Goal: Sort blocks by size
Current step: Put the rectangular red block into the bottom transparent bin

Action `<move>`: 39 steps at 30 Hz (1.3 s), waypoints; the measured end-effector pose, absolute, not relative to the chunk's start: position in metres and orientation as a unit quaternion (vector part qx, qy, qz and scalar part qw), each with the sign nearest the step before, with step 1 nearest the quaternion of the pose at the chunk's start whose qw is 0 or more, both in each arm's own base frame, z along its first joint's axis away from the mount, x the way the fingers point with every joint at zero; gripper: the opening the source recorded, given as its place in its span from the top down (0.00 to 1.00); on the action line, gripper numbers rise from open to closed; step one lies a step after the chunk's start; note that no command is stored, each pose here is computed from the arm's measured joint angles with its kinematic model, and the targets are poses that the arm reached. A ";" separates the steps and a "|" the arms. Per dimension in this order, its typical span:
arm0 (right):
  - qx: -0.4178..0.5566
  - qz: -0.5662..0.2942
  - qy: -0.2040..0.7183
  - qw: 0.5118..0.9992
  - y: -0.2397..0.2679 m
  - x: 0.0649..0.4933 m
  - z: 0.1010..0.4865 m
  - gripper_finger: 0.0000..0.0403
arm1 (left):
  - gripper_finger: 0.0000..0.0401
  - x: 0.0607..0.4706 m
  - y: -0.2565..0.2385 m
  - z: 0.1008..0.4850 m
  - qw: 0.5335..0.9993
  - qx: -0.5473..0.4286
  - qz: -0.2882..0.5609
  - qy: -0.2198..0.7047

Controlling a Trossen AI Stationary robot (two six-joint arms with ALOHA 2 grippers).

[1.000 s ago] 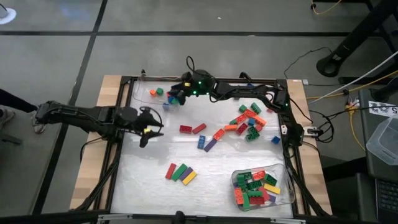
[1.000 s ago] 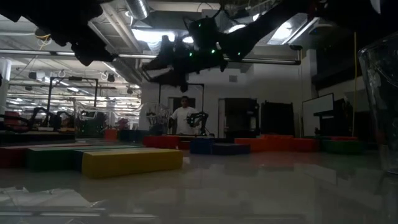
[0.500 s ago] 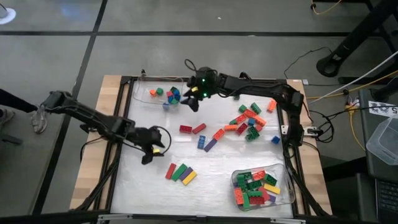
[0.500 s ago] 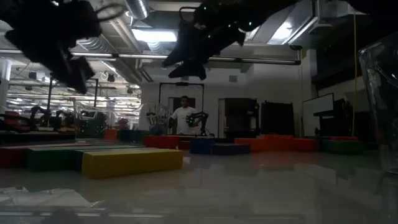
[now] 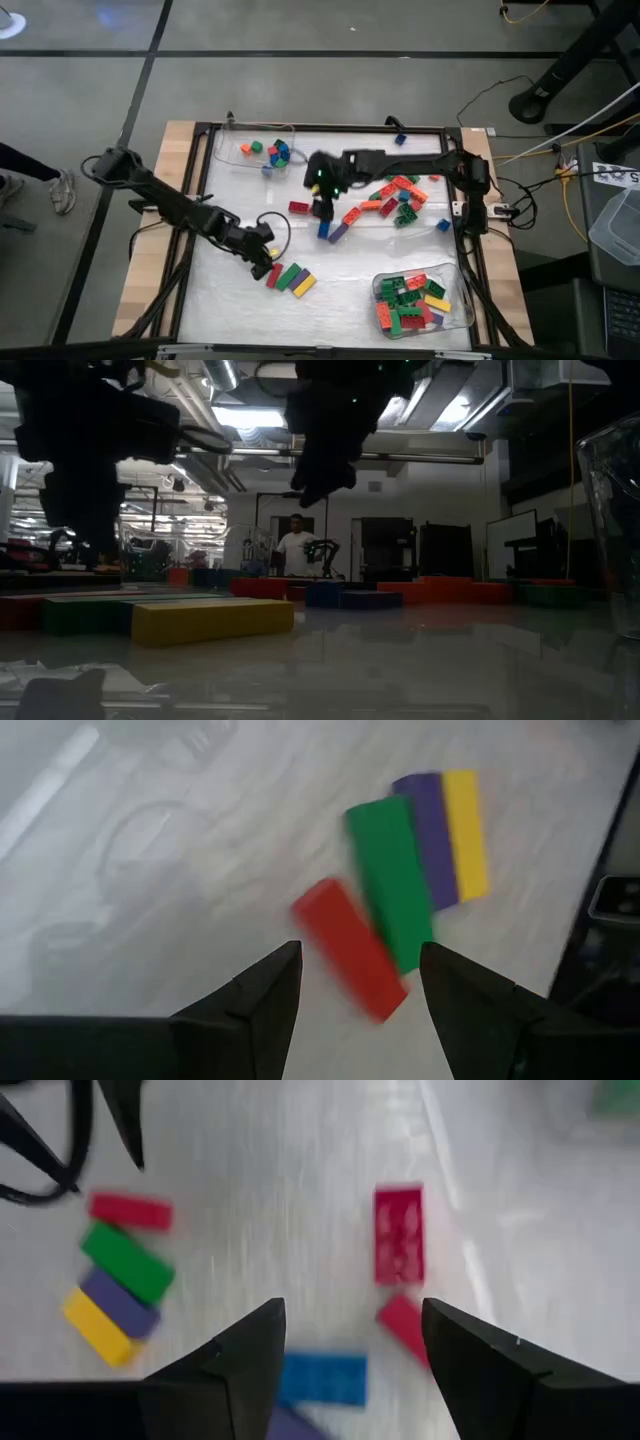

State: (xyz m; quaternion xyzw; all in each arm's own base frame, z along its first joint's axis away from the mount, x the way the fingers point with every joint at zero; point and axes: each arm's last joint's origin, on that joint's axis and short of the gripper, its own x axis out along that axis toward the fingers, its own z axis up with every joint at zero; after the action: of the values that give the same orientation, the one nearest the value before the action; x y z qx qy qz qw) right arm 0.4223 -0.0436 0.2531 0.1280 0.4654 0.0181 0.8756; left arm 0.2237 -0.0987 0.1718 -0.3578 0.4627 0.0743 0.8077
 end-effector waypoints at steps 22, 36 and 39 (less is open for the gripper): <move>-0.081 0.042 0.538 0.838 0.133 0.387 0.244 0.42 | 0.52 0.262 -0.116 0.149 0.762 -0.365 0.144 0.515; -0.114 0.043 0.529 0.840 0.156 0.378 0.245 0.42 | 0.52 0.253 -0.105 0.142 0.736 -0.343 0.198 0.549; -0.114 0.043 0.529 0.840 0.155 0.378 0.244 0.42 | 0.52 0.254 -0.104 0.142 0.738 -0.336 0.193 0.552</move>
State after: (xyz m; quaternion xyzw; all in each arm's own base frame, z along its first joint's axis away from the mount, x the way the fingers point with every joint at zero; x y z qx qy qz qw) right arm 0.3777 0.1554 0.2445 -0.1135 0.5287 0.0430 0.8401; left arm 0.2535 -0.1040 0.1423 -0.3360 0.5518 0.1931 0.7384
